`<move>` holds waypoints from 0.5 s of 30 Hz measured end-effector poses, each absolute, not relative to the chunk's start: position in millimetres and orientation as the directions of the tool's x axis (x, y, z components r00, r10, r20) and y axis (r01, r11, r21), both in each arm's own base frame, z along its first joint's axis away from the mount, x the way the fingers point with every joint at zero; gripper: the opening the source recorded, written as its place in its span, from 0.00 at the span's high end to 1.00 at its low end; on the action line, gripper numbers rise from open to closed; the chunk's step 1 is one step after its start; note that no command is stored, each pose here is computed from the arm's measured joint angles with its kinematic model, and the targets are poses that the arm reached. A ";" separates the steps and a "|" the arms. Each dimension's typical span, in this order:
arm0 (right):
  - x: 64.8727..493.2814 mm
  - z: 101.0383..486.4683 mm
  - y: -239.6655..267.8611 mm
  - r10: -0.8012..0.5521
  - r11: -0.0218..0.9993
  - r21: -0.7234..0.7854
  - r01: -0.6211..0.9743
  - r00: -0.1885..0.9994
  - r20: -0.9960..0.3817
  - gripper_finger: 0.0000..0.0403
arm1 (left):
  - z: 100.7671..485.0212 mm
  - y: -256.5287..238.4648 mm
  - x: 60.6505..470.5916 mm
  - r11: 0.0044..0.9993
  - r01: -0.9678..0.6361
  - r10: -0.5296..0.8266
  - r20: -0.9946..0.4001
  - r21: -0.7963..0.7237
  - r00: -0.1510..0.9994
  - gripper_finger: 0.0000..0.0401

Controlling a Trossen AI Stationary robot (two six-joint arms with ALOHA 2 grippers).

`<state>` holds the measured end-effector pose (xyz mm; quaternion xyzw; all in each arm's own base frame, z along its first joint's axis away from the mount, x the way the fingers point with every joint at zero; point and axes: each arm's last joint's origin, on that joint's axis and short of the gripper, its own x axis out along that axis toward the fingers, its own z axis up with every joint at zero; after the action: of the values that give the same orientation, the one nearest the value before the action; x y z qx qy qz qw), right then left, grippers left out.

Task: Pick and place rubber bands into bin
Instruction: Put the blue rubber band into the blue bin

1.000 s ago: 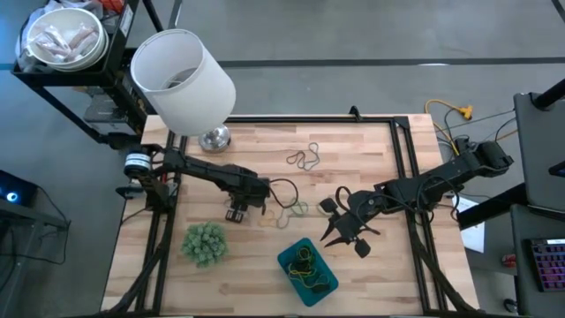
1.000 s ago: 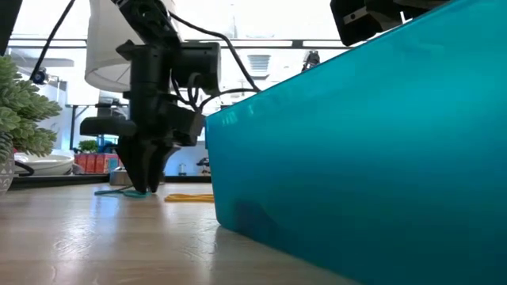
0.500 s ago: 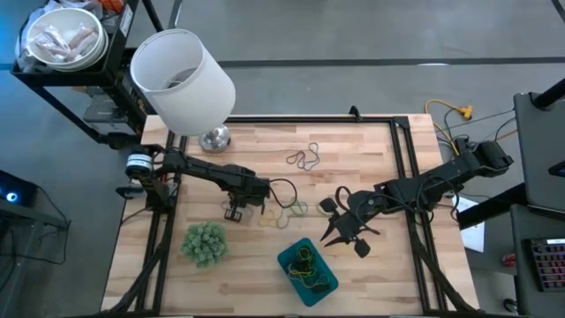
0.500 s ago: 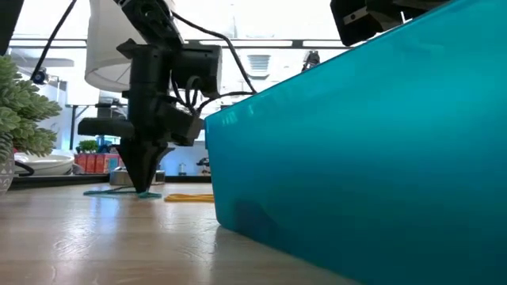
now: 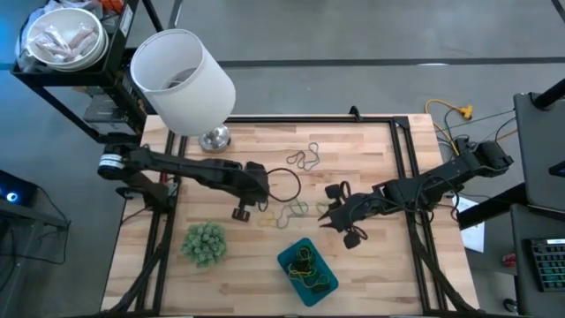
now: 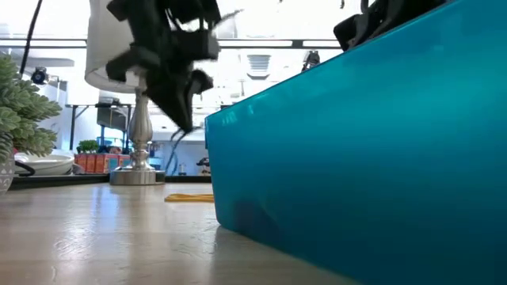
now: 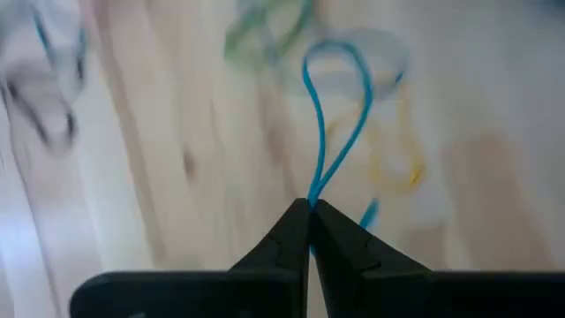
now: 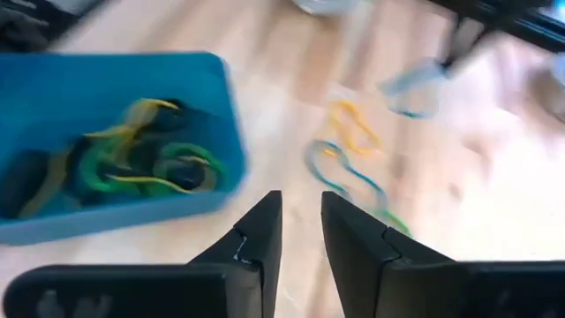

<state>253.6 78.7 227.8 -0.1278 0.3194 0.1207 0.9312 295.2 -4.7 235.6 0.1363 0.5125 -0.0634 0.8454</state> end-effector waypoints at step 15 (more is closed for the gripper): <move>245.0 220.7 61.6 -0.366 0.904 -0.412 0.112 0.701 -0.612 0.83 | 272.3 -50.4 315.4 0.838 0.502 -0.302 -0.583 0.214 0.754 1.00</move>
<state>245.0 61.6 220.7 -0.1748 0.3632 -0.1319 0.9056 315.4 -50.4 272.3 0.1820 0.2741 -0.2188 0.9186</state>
